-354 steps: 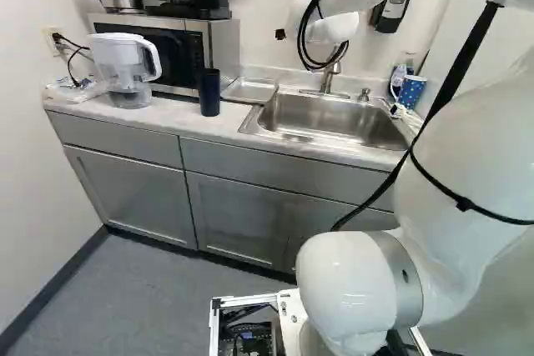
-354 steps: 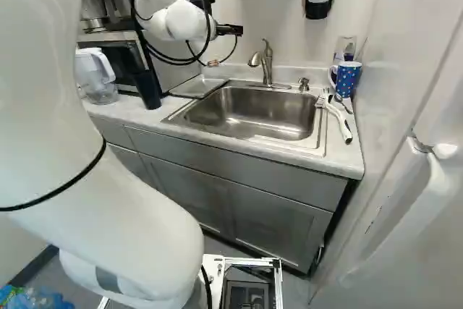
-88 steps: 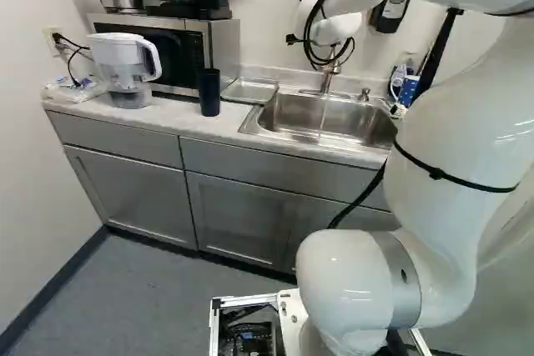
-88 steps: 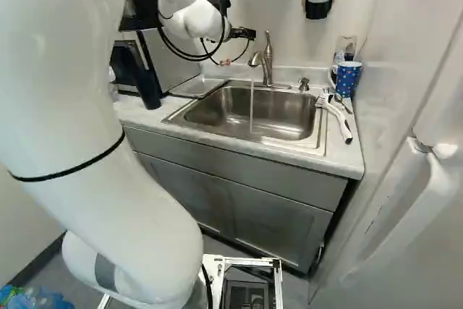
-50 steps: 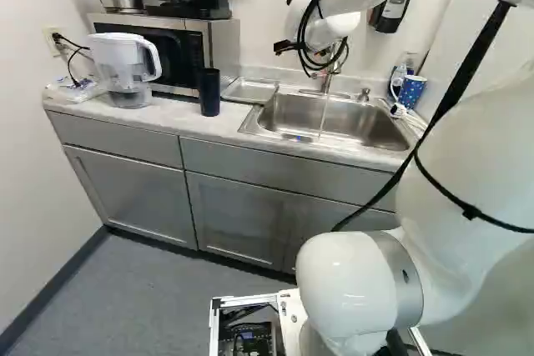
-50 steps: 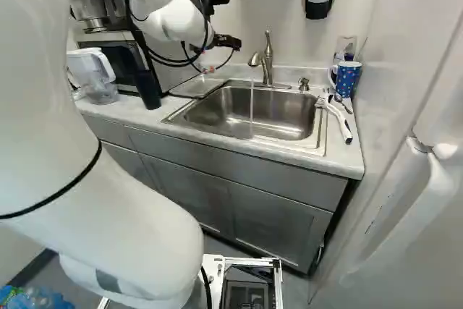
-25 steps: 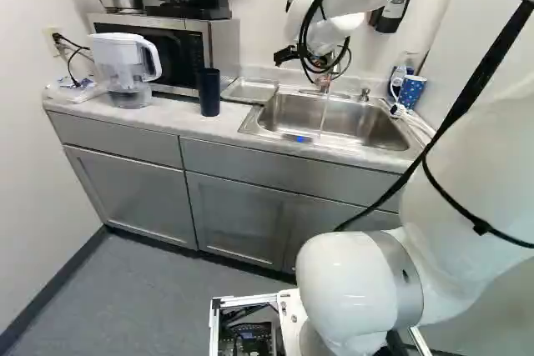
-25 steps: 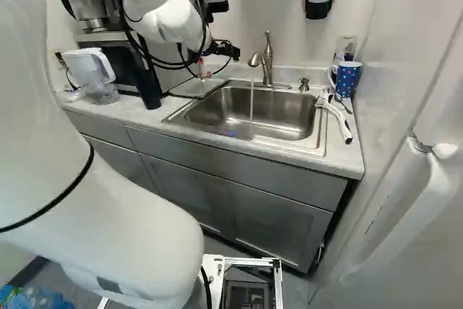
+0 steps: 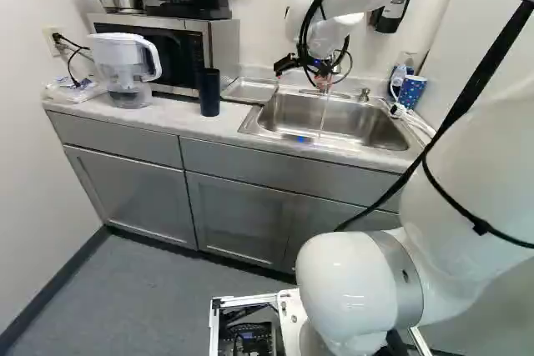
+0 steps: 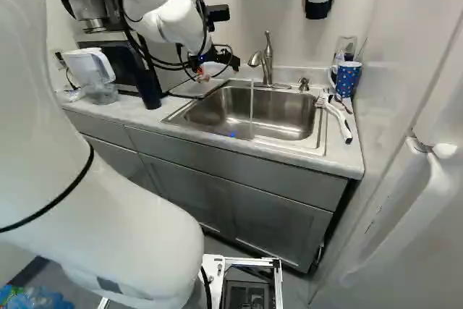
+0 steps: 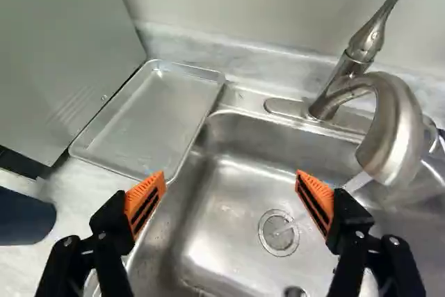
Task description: Rinse the cup and place it in the tray
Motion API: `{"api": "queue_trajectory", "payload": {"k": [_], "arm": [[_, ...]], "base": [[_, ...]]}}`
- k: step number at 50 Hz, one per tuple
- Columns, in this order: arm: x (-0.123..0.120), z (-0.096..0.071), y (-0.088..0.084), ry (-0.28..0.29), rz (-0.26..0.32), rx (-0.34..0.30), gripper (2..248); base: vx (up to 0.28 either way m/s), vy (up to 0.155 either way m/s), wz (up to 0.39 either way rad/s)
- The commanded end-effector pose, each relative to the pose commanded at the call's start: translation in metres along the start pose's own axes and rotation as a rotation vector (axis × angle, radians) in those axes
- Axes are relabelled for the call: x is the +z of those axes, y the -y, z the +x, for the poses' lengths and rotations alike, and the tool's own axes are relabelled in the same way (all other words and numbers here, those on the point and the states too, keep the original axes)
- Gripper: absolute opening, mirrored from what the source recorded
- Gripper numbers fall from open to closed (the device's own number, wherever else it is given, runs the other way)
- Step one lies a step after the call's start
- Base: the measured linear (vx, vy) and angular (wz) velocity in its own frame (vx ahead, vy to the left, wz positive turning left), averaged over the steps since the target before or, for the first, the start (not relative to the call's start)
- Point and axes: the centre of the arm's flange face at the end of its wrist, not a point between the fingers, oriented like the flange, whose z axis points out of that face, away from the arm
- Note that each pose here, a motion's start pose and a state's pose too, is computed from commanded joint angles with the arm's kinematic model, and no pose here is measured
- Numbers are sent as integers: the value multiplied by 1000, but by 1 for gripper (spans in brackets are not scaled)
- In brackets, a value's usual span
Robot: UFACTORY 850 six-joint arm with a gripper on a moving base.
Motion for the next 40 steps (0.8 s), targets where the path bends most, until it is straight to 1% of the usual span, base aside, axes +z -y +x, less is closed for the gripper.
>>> {"api": "queue_trajectory", "payload": {"k": [17,37,40], "arm": [[0,-11,-10,121,-16,14,247],[-1,-23,-35,271,-53,57,247],[-1,-23,-39,273,-60,64,247]], "base": [[0,0,0],[0,0,0],[0,0,0]]}}
